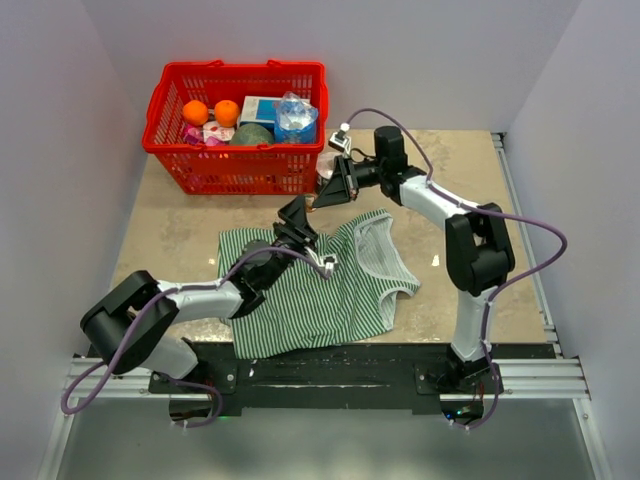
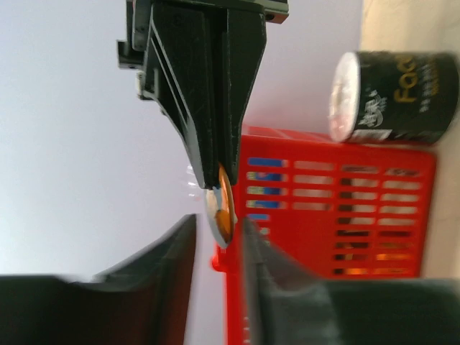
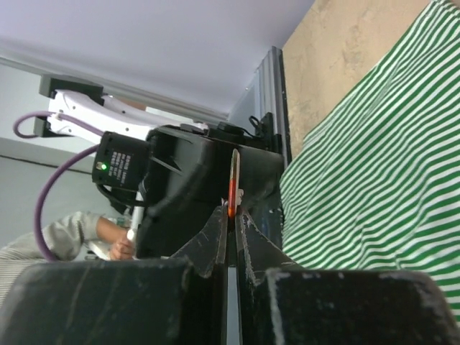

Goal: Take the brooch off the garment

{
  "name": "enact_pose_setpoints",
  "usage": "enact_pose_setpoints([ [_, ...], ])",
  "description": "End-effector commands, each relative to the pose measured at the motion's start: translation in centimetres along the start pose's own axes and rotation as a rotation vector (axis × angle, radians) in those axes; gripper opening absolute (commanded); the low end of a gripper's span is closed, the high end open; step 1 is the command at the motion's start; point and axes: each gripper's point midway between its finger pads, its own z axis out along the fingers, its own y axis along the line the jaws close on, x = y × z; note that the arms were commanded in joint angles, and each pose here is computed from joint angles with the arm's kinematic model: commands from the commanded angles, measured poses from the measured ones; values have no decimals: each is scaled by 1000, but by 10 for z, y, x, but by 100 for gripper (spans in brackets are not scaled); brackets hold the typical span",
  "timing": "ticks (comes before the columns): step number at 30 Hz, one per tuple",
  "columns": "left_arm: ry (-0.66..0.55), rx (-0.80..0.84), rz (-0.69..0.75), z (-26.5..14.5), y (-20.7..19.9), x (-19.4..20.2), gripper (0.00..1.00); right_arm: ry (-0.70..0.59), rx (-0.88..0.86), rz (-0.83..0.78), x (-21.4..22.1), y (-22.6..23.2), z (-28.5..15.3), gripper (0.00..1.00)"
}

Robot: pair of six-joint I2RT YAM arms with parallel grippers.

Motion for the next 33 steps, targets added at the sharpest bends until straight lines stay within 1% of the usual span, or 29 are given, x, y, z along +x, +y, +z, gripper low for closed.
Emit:
enact_pose_setpoints([
  [1,6,17,-129,5,1,-1,60,-75,64,-122,-14,6,-23,0],
  [2,8,41,-153,4,-4,-2,71,-104,90,-118,-18,2,-36,0],
  [3,5,47,-226,2,-3,-2,75,-120,118,-160,-19,-2,-43,0],
  [4,2,135,-256,-2,-20,-5,77,-131,164,-96,-13,-13,-51,0],
  [5,-38,162,-302,-1,-19,-13,79,-161,203,-96,-13,-16,-68,0],
  [6,-55,176,-388,-6,-15,-17,80,-166,240,-142,-11,-23,-78,0],
  [7,-62,249,-420,-9,-25,-22,81,-165,282,-84,1,-31,-87,0],
  [8,-89,278,-463,-11,-27,-29,81,-203,355,-95,-1,-37,-107,0],
  [9,-80,300,-554,-13,-29,-32,81,-208,402,-137,2,-43,-118,0],
  [10,-61,344,-593,-13,-34,-33,81,-206,466,-83,14,-50,-131,0],
  [11,-33,367,-628,-13,-40,-32,81,-250,555,-96,12,-51,-154,0],
  [12,-8,381,-696,-14,-45,-32,81,-266,612,-100,16,-56,-167,0],
  [13,10,394,-721,-14,-49,-32,81,-274,658,-52,29,-62,-177,0],
  [14,23,400,-741,-15,-52,-31,81,-321,713,-36,32,-62,-199,0],
  [15,31,402,-775,-16,-55,-32,81,-346,793,-14,43,-64,-213,0],
  [16,32,399,-789,-16,-56,-32,81,-367,833,18,52,-63,-222,0],
  [17,34,405,-803,-15,-59,-31,81,-408,889,55,61,-66,-240,0],
  [18,38,409,-824,-15,-60,-30,81,-436,943,113,78,-68,-250,0],
  [20,40,411,-833,-12,-61,-26,81,-496,1004,206,97,-73,-275,0],
  [21,36,411,-835,-11,-61,-26,81,-499,1028,270,114,-79,-280,0],
  [24,49,406,-837,-9,-64,-19,81,-559,1080,382,137,-85,-307,0],
  [26,69,405,-843,-8,-66,-12,81,-605,1123,439,148,-89,-329,0],
  [31,96,412,-867,-9,-70,-6,80,-639,1217,498,154,-102,-360,0],
  [32,100,416,-868,-9,-71,-5,80,-641,1250,531,158,-109,-367,0],
  [33,104,423,-871,-10,-73,-5,80,-653,1265,520,155,-112,-373,0],
])
